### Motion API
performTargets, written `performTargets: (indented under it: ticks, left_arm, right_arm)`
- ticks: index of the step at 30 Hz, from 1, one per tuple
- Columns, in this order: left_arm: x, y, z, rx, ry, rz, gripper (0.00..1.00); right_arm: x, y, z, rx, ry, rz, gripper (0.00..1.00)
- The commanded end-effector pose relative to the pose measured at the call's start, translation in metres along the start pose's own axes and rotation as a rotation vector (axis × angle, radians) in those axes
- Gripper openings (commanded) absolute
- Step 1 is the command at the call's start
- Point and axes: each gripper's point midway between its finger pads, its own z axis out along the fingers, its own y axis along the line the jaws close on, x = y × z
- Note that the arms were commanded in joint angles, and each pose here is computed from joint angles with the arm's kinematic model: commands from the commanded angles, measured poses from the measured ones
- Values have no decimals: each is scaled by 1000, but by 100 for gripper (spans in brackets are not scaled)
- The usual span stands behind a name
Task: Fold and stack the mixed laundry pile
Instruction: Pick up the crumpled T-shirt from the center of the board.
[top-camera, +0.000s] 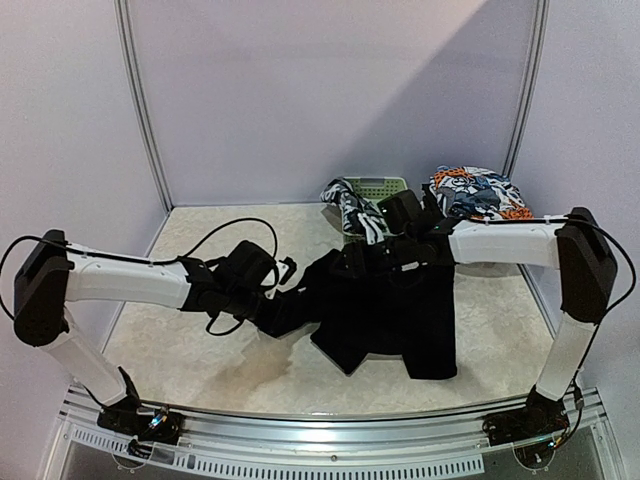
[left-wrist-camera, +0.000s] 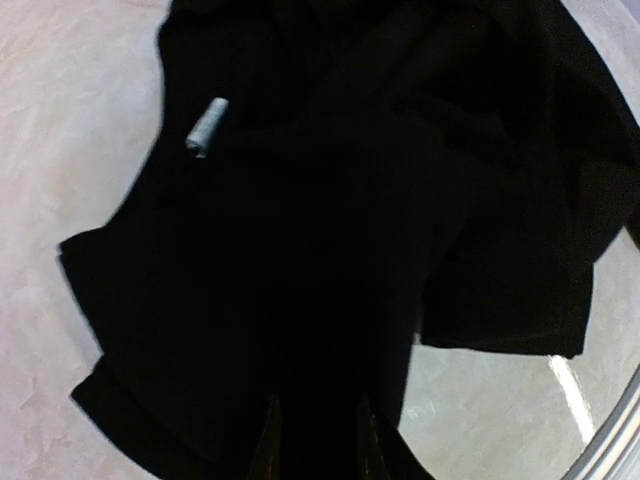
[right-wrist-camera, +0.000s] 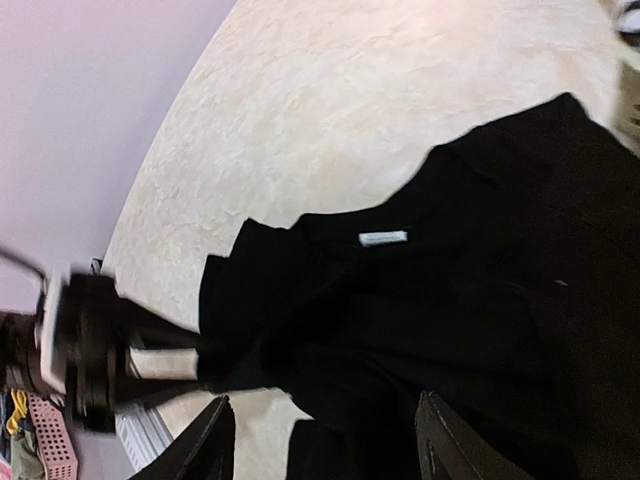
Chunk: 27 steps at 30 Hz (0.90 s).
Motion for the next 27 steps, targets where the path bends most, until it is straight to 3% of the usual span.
performTargets:
  ticks: [1, 5, 8, 16, 23, 27]
  left_arm:
    - [39, -32, 13, 107, 78, 93, 28]
    - [91, -28, 36, 81, 185, 67, 27]
    - [106, -31, 33, 69, 200, 70, 26]
    - [80, -40, -7, 74, 67, 92, 30]
    - [66, -32, -42, 77, -36, 48, 46]
    - [65, -16, -52, 30, -69, 10, 48]
  right_arm:
    - [11, 26, 26, -112, 69, -20, 63]
    - [24, 15, 35, -92, 100, 4, 62]
    - [33, 15, 36, -105, 113, 14, 61]
    - [41, 37, 49, -158, 145, -27, 60]
    - [42, 29, 75, -90, 174, -25, 58]
    - [52, 21, 91, -25, 215, -36, 53]
